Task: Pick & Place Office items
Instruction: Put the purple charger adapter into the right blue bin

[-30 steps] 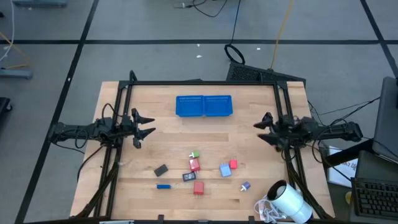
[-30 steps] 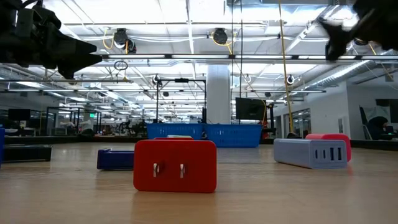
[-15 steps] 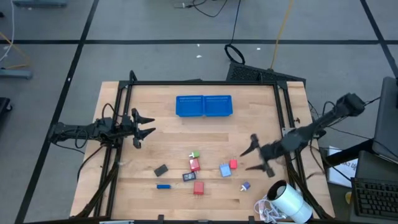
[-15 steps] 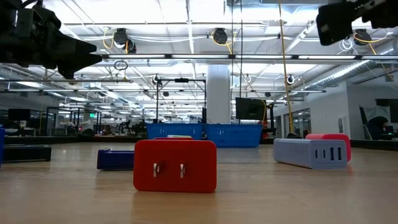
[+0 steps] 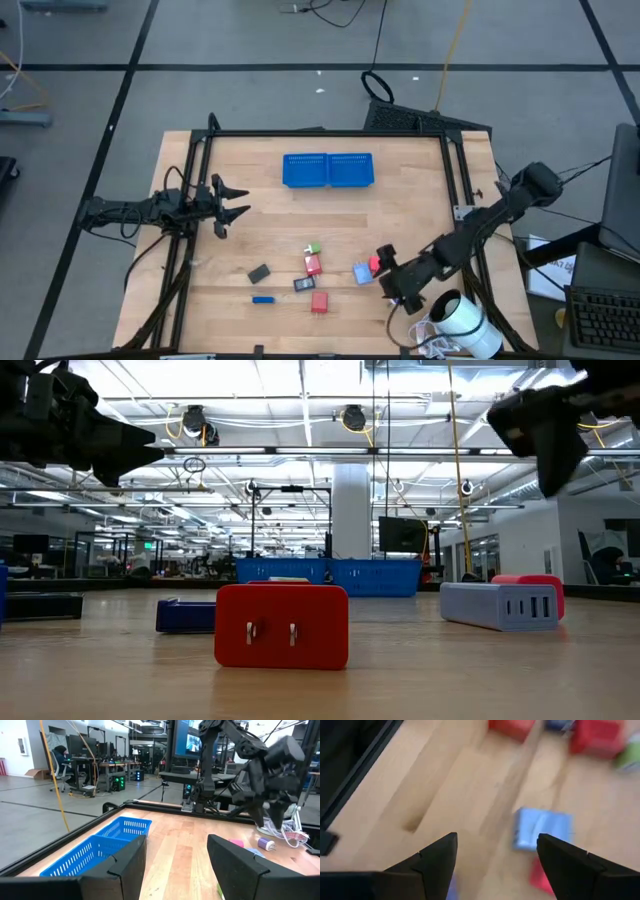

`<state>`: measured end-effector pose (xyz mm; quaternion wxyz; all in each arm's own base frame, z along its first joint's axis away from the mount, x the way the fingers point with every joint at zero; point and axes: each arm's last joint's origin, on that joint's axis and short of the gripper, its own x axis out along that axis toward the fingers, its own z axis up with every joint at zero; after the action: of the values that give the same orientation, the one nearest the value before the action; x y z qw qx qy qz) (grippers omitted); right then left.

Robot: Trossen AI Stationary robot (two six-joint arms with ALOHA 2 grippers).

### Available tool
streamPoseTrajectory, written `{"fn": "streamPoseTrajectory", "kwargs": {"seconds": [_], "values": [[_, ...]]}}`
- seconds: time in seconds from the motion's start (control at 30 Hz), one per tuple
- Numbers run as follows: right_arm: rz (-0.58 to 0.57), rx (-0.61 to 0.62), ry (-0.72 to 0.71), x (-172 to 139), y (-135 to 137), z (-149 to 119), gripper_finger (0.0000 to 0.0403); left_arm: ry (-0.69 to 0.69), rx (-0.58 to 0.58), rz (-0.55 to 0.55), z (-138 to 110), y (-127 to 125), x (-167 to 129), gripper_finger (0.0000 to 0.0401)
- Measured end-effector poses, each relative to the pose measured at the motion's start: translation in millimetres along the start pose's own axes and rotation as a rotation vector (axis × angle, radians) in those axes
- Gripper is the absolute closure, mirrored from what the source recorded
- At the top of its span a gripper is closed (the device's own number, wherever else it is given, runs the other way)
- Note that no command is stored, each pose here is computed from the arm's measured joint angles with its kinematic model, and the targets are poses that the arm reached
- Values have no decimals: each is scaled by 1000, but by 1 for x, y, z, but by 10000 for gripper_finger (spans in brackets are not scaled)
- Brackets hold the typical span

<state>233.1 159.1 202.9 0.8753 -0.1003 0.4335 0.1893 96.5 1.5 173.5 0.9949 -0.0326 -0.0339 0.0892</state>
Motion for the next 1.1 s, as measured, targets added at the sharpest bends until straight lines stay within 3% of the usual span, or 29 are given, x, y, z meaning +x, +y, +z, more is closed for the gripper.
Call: {"fn": "streamPoseTrajectory", "kwargs": {"seconds": [0.33,1.1], "values": [[193,50,228,31,11,-11,140,0,0,-1,0,0,0,187],[140,-19,339,46,20,-26,149,0,0,-1,0,0,0,187]]}}
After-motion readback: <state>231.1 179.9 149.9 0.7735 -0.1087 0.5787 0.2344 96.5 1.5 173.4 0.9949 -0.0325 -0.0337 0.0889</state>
